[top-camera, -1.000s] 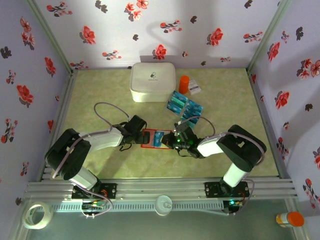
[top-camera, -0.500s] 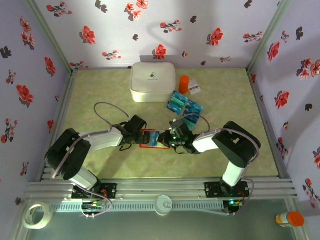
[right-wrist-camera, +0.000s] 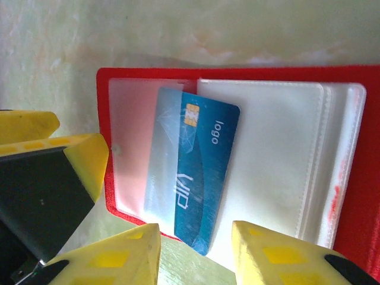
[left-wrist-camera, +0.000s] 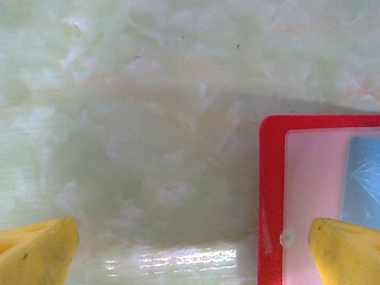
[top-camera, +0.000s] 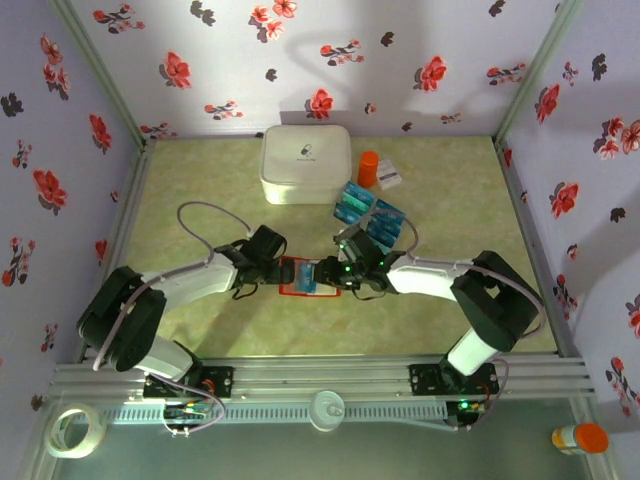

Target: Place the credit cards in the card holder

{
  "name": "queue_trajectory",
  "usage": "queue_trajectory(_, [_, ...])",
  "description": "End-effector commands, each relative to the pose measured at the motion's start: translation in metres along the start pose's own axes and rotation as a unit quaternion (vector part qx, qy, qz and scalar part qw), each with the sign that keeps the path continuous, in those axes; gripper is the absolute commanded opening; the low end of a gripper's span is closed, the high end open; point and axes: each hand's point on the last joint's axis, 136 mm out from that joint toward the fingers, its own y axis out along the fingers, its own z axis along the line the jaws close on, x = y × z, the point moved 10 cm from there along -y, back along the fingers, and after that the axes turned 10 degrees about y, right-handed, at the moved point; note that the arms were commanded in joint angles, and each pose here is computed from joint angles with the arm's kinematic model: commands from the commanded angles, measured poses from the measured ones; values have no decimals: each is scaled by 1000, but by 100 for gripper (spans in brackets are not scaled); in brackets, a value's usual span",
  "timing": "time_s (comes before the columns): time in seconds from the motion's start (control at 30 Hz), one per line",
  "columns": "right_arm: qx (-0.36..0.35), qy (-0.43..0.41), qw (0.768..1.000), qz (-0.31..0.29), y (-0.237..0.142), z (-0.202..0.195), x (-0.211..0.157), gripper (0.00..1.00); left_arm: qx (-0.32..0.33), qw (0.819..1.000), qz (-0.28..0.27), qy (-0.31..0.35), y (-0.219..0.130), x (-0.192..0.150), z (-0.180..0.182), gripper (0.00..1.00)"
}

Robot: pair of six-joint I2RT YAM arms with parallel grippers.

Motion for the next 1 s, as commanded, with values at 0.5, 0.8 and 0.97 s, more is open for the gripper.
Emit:
queue_trajectory(0.5, [-57,-45,997,27,22,11,12,18,21,999,33,-2,19,-27,14,100])
queue_trajectory(0.8, [-72,-50,995,44,40,12,15,16,22,999,34,-2,23,-29,14,100])
queue_trajectory(0.97, [-80,-50,994,57,51,12,15,15,21,999,34,-3,24,-30,14,100])
